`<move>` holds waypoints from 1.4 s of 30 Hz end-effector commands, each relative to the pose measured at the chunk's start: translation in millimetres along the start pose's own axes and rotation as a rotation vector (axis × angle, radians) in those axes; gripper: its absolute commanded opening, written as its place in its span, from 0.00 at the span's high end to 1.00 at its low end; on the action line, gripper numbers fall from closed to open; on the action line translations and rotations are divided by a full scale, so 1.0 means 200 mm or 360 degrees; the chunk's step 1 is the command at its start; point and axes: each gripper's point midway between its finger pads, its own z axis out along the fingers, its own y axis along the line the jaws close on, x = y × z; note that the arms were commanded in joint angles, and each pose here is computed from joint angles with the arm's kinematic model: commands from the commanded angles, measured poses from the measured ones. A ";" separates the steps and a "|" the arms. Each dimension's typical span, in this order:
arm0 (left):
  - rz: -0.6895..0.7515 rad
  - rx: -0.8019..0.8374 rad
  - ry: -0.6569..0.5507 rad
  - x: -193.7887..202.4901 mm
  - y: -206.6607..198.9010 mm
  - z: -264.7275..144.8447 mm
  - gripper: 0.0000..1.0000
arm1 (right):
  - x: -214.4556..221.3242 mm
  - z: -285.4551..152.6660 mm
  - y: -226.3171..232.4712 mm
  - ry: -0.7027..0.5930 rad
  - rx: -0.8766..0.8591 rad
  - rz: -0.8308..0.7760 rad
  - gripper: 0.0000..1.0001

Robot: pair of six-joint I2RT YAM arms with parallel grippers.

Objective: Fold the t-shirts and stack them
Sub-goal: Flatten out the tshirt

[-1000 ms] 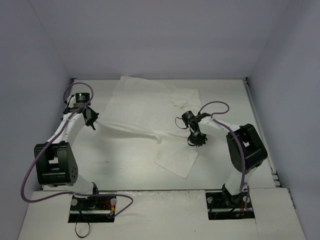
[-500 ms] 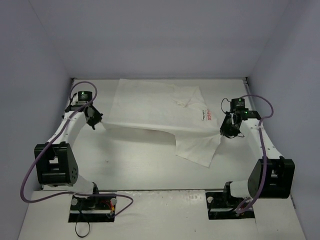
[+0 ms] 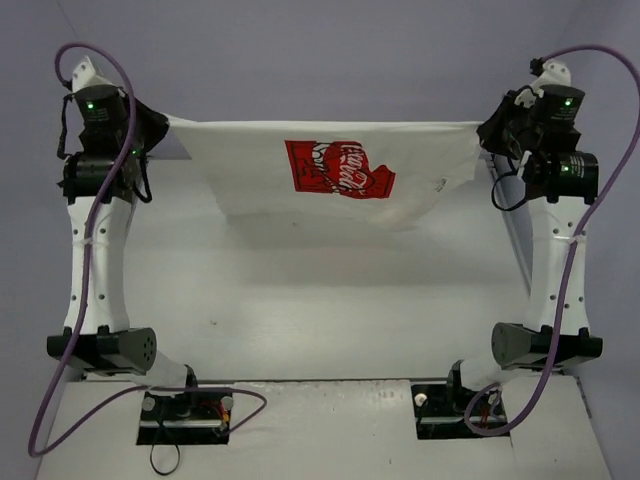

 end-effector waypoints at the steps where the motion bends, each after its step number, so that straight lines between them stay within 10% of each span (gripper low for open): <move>1: 0.0049 0.0035 -0.0336 -0.36 -0.08 -0.25 1.00 | -0.35 -0.08 0.02 -0.0292 -0.0038 -0.0110 1.00; 17: 0.0143 0.0254 -0.0688 -0.70 -0.30 -0.72 1.00 | -0.80 -0.48 0.24 -0.0801 -0.0251 -0.0252 1.00; 30: 0.0242 0.0341 -0.0537 -0.65 -0.38 -0.23 1.00 | -0.94 -0.14 0.35 -0.0966 -0.0516 -0.0262 1.00; 42: 0.0188 0.0636 -0.0849 -0.89 -0.58 -0.21 1.00 | -1.24 -0.16 0.45 -0.1512 -0.0680 -0.0343 1.00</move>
